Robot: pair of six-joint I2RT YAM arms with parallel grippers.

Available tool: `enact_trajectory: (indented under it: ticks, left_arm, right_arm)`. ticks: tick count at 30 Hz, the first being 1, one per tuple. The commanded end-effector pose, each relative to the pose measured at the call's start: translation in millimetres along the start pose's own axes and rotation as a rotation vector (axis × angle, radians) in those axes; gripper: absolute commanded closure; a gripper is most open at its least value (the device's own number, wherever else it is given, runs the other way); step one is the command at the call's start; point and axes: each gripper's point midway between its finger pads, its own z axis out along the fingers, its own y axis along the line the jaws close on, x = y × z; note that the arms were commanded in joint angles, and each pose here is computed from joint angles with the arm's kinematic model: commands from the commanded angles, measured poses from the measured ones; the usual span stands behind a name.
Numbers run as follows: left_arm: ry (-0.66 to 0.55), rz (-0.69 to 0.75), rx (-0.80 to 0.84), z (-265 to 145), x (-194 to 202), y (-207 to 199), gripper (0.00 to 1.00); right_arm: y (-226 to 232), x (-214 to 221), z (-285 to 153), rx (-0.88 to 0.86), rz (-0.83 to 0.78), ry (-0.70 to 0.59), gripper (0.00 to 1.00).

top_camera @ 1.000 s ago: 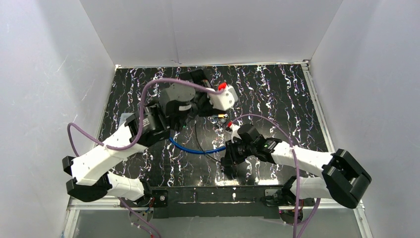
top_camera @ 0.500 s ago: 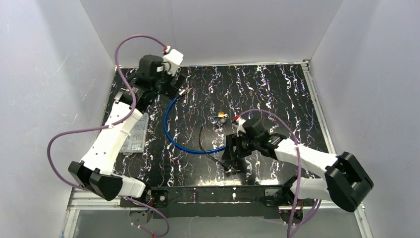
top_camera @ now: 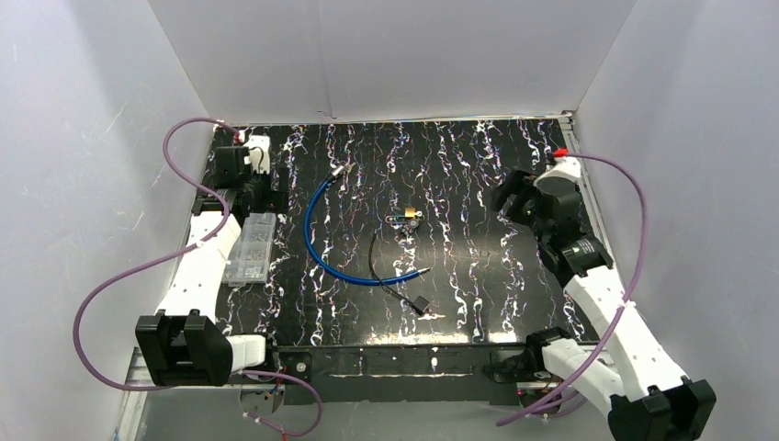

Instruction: Unlock with the key

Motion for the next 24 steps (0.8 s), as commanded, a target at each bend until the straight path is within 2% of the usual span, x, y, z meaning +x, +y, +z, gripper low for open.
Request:
enact_trajectory:
  ticks: [1, 4, 8, 11, 14, 18, 24]
  left_arm:
    - [-0.102, -0.100, 0.037, 8.3, 1.0, -3.8, 0.02]
    - [-0.129, -0.133, -0.003, 20.4, 19.5, 3.7, 0.02]
    - [-0.155, -0.180, 0.001, 39.5, 49.6, -2.6, 0.02]
    - [-0.225, -0.210, 0.029, 48.2, 55.4, -9.3, 0.02]
    - [-0.292, -0.221, 0.046, 57.1, 61.5, -13.5, 0.02]
    - [-0.330, -0.210, 0.055, 67.5, 71.8, -16.7, 0.02]
    - [-0.427, -0.158, 0.063, 80.7, 65.8, -17.5, 0.02]
  right_arm:
    - [-97.7, -30.8, 0.1, 0.460, 0.006, -0.263, 0.20]
    - [-125.3, -33.6, 8.1, 0.583, -0.087, -0.293, 0.21]
    - [-162.9, -18.0, 23.3, 0.673, -0.071, -0.265, 0.23]
    - [-167.4, -11.9, 36.1, 0.615, -0.110, -0.308, 0.17]
    - [-169.3, -3.9, 48.5, 0.563, -0.159, -0.342, 0.15]
    - [-169.2, 10.7, 67.5, 0.516, -0.194, -0.325, 0.14]
    - [-173.6, 22.4, 80.9, 0.501, -0.225, -0.328, 0.15]
